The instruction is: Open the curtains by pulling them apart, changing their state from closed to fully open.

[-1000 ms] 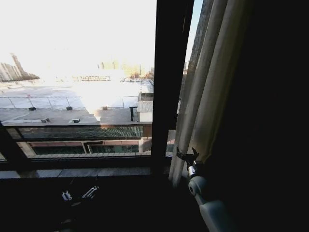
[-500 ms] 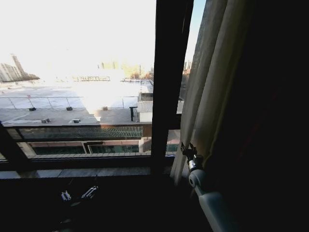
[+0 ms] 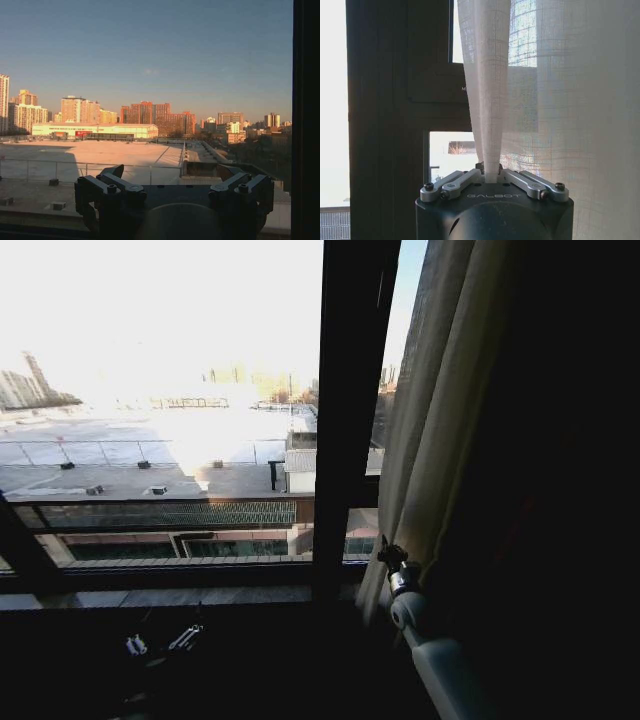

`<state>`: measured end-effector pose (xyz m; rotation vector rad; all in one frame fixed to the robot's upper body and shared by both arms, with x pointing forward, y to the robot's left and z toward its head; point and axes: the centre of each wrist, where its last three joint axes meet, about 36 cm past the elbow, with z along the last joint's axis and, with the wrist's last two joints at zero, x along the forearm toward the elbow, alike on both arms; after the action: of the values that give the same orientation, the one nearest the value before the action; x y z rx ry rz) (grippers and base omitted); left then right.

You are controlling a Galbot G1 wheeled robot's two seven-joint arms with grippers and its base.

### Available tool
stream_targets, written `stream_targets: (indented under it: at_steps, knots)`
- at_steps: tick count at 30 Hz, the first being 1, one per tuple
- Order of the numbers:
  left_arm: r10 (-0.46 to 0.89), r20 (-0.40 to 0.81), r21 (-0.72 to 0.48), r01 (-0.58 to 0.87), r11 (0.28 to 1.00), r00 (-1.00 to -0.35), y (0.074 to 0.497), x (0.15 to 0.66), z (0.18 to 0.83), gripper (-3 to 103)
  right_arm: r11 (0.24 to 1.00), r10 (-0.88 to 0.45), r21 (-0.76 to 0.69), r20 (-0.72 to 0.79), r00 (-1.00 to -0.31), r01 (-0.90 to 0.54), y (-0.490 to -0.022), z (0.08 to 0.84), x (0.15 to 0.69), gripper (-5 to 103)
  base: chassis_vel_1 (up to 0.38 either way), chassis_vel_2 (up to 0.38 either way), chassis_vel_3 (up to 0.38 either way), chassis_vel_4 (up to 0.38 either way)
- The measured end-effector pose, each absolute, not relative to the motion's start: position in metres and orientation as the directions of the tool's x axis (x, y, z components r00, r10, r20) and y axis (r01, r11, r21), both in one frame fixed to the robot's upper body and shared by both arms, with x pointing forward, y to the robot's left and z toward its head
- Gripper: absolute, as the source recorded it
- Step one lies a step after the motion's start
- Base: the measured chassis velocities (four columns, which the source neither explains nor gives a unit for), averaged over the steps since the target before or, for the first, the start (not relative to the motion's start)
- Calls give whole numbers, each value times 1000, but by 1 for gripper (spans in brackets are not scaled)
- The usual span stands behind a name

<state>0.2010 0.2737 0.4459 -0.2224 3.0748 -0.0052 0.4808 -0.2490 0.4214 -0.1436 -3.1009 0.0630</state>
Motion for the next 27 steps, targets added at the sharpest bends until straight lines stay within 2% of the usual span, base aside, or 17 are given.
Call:
stream_targets:
  at_steps: [11,27]
  knots:
    - [-146,-62,-9,-145,989,-987,274,201,446,100,996,86,-33,37,-996,85,-248,423,479,0,-19,-16,16,16]
    - [-147,-65,-11,-147,989,-987,275,201,446,100,996,87,-37,34,-996,86,-249,423,475,0,-169,-171,182,166]
